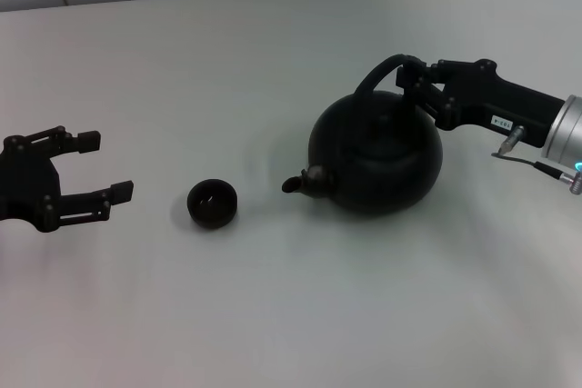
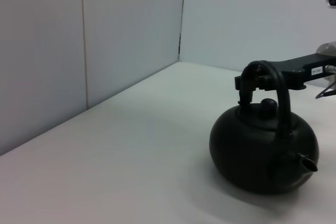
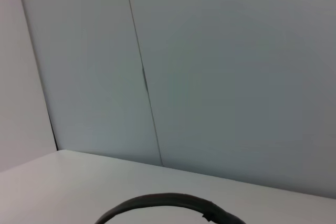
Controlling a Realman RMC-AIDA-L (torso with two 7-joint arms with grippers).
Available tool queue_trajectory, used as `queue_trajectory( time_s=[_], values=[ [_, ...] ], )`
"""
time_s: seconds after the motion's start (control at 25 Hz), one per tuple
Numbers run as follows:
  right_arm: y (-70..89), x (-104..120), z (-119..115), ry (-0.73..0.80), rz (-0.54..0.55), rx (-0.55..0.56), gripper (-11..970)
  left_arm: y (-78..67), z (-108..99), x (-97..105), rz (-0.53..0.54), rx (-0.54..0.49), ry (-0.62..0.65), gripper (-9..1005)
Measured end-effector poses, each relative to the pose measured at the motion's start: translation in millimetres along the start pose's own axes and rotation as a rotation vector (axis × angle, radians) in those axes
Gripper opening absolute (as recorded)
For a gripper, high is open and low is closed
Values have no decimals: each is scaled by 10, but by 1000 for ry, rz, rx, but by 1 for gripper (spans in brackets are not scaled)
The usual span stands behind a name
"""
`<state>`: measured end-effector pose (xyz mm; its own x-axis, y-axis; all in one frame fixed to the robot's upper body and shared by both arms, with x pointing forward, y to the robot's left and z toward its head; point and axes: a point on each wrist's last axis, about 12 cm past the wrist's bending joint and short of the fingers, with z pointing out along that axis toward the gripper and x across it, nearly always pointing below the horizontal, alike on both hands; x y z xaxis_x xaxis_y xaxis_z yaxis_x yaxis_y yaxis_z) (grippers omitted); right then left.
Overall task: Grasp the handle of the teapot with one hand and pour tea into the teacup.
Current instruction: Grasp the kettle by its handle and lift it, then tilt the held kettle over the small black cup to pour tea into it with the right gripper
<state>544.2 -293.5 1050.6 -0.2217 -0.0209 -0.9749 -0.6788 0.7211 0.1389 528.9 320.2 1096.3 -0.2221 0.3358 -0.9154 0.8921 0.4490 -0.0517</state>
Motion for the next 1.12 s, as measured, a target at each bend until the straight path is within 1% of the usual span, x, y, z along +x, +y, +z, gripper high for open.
queue_trajectory(
  time_s=[0.12, 0.36, 0.72, 0.88, 1.04, 1.12],
  values=[
    [-18, -18, -4, -1, -11, 6, 133, 12, 16, -4, 1, -10, 1, 845],
    [-29, -42, 7, -10, -63, 12, 131, 30, 55, -26, 8, -18, -1, 845],
    [-50, -135, 106, -24, -83, 4, 128, 45, 77, -32, 5, -26, -2, 845],
    [-60, -192, 194, -21, -99, -1, 128, 46, 78, -33, 5, -26, -2, 845],
    [-74, -269, 346, -6, -121, -2, 127, 42, 68, -26, 5, -27, 1, 845],
    [-56, -327, 461, 10, -149, -25, 127, 35, 64, -21, 5, -25, 2, 845]
  ],
)
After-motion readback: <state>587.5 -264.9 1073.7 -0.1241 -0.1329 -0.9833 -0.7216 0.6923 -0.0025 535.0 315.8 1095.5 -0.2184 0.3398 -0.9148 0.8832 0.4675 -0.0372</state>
